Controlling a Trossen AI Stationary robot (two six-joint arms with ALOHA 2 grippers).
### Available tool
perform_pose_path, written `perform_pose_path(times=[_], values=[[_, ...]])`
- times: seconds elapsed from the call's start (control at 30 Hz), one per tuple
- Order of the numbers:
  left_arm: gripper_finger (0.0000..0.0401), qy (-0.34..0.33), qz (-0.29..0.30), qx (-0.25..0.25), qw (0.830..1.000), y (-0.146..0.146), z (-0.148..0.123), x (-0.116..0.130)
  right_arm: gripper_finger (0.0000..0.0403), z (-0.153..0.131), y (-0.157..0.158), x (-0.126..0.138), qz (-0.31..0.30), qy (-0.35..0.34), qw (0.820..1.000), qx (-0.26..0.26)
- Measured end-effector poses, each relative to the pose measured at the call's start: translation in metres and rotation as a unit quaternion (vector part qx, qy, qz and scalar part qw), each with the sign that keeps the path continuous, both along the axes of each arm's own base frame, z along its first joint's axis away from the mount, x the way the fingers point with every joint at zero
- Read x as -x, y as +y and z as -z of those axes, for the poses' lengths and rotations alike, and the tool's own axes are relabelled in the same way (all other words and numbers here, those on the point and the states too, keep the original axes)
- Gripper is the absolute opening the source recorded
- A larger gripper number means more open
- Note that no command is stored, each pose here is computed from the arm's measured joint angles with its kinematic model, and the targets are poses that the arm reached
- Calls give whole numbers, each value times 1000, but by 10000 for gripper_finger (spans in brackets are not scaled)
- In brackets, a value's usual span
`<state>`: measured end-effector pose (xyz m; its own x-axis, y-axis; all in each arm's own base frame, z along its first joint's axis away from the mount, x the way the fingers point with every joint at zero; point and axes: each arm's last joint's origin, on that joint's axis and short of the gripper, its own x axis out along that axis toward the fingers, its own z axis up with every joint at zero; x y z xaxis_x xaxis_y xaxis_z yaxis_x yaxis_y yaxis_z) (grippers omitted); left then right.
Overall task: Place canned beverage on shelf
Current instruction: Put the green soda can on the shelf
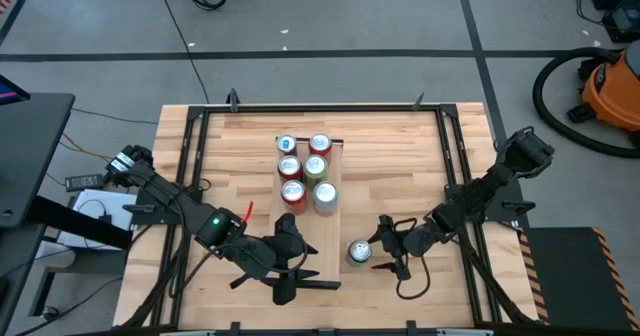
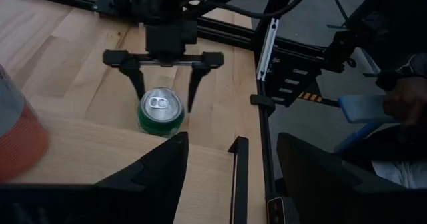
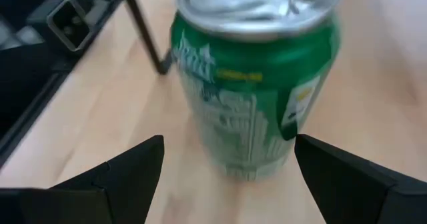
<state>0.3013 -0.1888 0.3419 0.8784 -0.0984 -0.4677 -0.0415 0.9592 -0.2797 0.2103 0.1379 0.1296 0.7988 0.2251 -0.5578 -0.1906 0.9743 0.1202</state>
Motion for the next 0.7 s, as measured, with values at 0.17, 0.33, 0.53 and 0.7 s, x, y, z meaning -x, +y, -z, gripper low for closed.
perform_pose_path(times=[0.17, 0.33, 0.53, 0.7], values=[[240, 0, -1, 2, 1000, 0, 0, 0, 347, -4, 5, 1, -33, 8, 999, -21], [240, -1, -1, 3, 1000, 0, 0, 0, 347, -7, 9, 4, -45, 4, 998, -31], [240, -1, -1, 2, 1000, 0, 0, 0, 347, -19, 9, 3, 36, 19, 999, 1], [240, 4, 1, -5, 1000, 0, 1, 0, 347, -32, 20, -5, 63, 62, 994, 68]])
